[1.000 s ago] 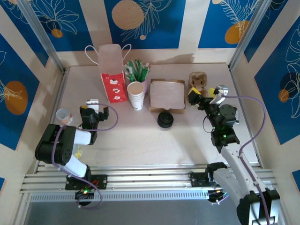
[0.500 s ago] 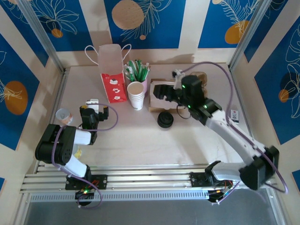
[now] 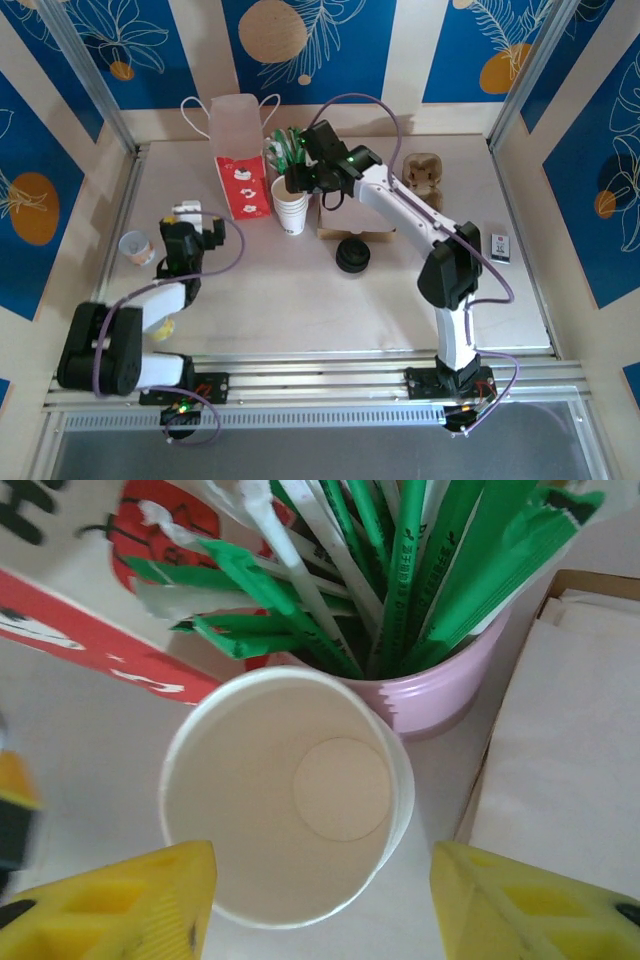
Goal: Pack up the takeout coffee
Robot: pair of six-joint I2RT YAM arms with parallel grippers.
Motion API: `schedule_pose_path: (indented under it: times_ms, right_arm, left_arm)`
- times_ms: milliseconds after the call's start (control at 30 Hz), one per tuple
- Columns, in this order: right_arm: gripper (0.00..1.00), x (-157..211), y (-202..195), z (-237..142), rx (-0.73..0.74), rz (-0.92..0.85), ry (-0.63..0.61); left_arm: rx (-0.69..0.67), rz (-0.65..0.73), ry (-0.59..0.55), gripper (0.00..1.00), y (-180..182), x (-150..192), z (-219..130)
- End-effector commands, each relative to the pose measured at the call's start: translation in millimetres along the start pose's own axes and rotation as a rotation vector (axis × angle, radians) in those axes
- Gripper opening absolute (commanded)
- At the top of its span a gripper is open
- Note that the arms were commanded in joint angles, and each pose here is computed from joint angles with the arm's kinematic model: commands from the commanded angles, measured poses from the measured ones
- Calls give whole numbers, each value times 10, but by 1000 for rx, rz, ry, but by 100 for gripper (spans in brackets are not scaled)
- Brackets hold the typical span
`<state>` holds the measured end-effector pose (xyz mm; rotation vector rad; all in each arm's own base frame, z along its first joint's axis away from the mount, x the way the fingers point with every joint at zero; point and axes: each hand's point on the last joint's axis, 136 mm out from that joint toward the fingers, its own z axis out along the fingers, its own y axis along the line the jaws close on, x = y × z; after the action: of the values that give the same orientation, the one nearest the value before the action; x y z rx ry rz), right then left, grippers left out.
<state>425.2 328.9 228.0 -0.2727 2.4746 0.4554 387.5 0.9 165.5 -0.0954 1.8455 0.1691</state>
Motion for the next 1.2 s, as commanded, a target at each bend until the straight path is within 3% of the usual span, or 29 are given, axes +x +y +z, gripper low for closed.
schedule_pose_path:
  times_ms: [0,67,133,233,500,1167]
  right_arm:
    - [58,42,-138,-30,58,-11,59]
    - [58,6,-132,8,50,-8,58]
    - [54,-19,-123,55,37,-4,67]
    - [45,-24,-147,134,42,4,95]
    - [41,-56,-124,233,18,32,121]
    - [23,24,-96,401,13,20,175]
  left_arm:
    - [-53,-213,44,100,140,-400,-222]
    - [-17,-332,61,100,120,-608,-382]
    - [111,-285,54,100,-44,-854,-556]
    - [148,-319,26,100,-48,-929,-746]
    - [116,-338,-70,100,65,-775,-869]
    - [126,-271,-34,100,-42,-700,-793]
